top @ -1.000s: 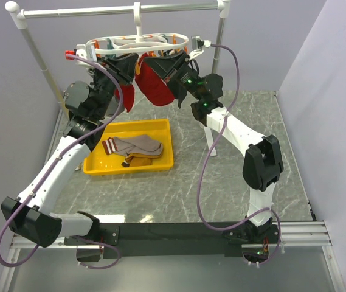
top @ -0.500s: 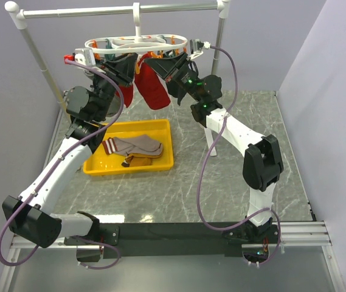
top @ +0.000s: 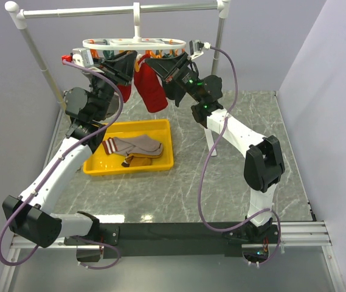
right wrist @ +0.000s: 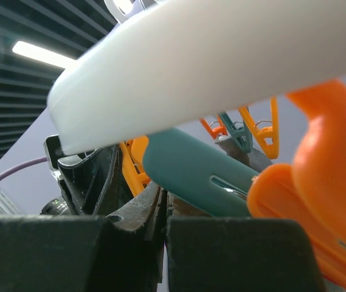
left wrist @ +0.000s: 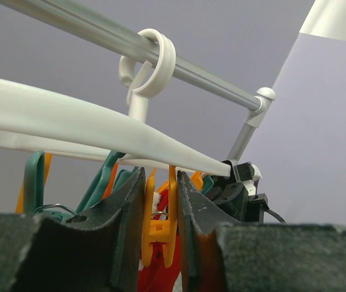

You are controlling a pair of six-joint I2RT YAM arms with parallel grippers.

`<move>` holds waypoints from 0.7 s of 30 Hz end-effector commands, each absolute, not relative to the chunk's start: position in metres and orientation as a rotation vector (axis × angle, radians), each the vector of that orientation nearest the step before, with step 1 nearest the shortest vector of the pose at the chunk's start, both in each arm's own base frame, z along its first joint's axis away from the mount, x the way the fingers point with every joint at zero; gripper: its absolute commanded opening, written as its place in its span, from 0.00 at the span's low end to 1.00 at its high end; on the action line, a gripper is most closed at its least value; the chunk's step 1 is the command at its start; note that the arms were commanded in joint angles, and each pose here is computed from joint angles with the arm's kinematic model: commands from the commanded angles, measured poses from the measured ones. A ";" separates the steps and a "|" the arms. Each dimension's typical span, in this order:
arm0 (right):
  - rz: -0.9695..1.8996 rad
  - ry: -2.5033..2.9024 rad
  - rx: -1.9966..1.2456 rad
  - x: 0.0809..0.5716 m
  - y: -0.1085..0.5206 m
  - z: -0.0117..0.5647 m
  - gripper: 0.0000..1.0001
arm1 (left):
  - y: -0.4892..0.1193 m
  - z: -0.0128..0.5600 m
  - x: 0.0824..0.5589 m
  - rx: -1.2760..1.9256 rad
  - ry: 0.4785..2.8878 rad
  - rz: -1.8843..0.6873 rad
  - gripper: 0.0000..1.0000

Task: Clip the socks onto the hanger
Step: Clamp the sock onto the hanger.

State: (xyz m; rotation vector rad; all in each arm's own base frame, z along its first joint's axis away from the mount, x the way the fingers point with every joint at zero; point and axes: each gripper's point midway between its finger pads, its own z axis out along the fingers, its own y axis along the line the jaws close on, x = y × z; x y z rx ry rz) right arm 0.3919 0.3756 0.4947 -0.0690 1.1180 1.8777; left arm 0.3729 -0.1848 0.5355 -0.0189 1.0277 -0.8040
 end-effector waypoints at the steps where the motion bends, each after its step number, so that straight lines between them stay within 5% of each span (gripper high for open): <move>1: 1.921 1.012 -0.090 0.366 0.362 0.531 0.00 | -0.188 0.556 0.357 0.017 0.936 -0.851 0.19; 21: 2.010 1.083 0.015 0.364 0.362 0.531 0.00 | -0.190 0.550 0.357 0.053 0.918 -0.810 0.15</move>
